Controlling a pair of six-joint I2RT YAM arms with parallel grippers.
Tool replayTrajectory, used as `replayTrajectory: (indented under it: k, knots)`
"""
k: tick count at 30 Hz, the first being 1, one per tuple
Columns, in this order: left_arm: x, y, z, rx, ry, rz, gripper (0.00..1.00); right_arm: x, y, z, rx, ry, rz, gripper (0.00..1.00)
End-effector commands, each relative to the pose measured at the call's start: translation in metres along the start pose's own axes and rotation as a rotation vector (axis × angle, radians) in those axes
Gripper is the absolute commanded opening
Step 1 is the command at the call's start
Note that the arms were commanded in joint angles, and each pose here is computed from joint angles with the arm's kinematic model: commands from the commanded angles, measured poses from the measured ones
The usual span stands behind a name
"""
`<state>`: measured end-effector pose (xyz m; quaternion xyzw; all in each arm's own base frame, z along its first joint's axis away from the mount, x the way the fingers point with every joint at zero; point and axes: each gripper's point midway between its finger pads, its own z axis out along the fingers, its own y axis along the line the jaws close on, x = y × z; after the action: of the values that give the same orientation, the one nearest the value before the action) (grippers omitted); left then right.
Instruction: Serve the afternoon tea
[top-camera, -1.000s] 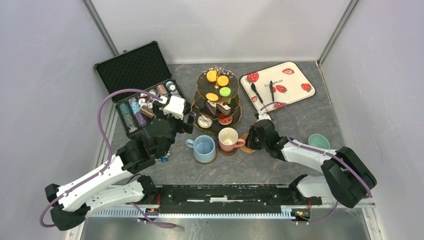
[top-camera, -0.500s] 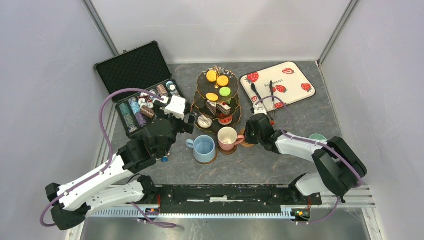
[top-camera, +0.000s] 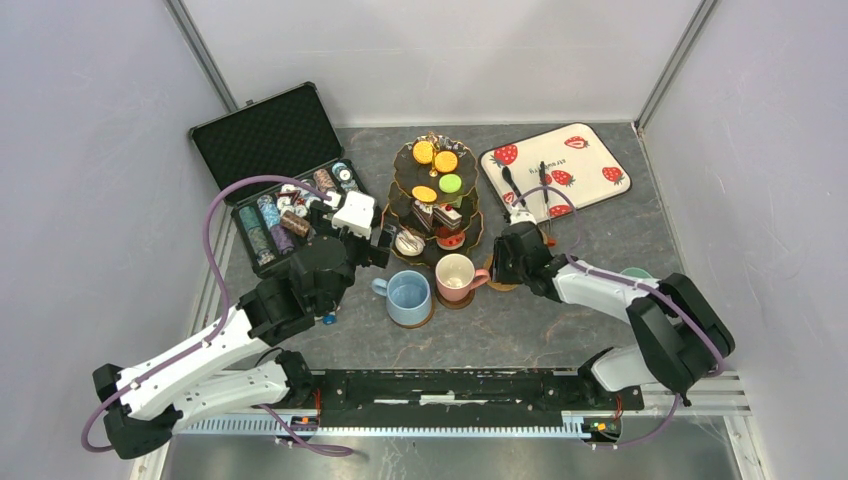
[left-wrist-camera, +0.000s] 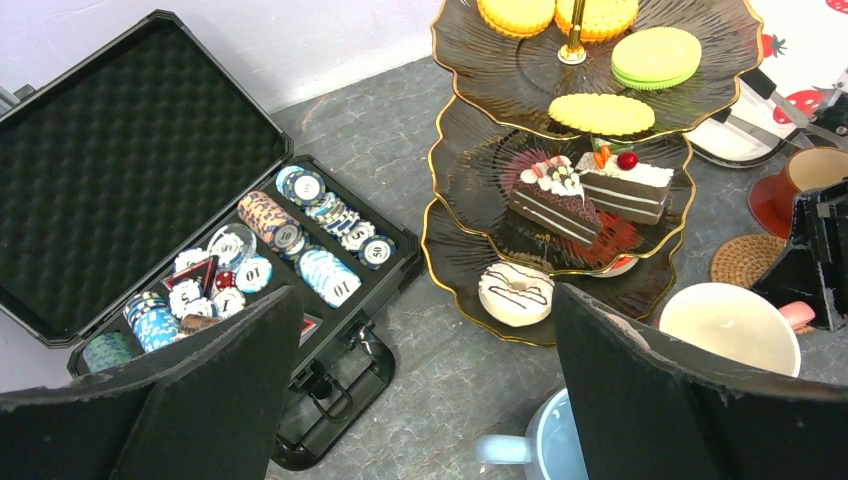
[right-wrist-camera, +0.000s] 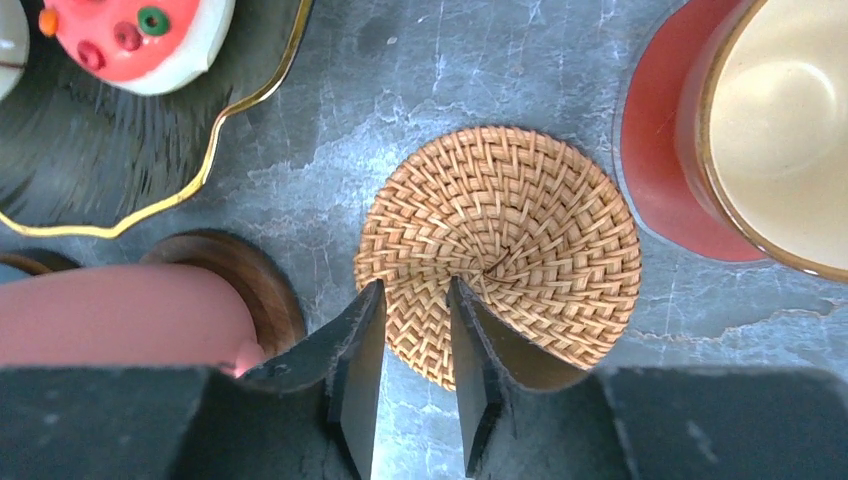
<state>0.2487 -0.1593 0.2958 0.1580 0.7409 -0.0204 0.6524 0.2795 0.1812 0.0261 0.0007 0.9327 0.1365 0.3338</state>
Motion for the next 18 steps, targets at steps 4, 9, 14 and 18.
replayTrajectory:
  k: [4, 9, 14, 18]
  knots:
    - [-0.010, 0.001, 0.001, -0.004, -0.030, -0.016, 1.00, -0.039, 0.027, -0.036, -0.126, -0.082, -0.105, 0.45]
    - [-0.013, 0.003, -0.001, -0.003, -0.039, -0.027, 1.00, -0.066, 0.017, -0.077, -0.072, -0.158, -0.180, 0.52]
    - [-0.019, 0.006, -0.006, 0.006, -0.057, -0.051, 1.00, -0.085, -0.067, -0.116, 0.301, -0.265, -0.200, 0.58]
    - [-0.022, 0.006, -0.009, 0.020, -0.069, -0.070, 1.00, -0.094, -0.134, -0.137, 0.492, -0.296, -0.082, 0.64]
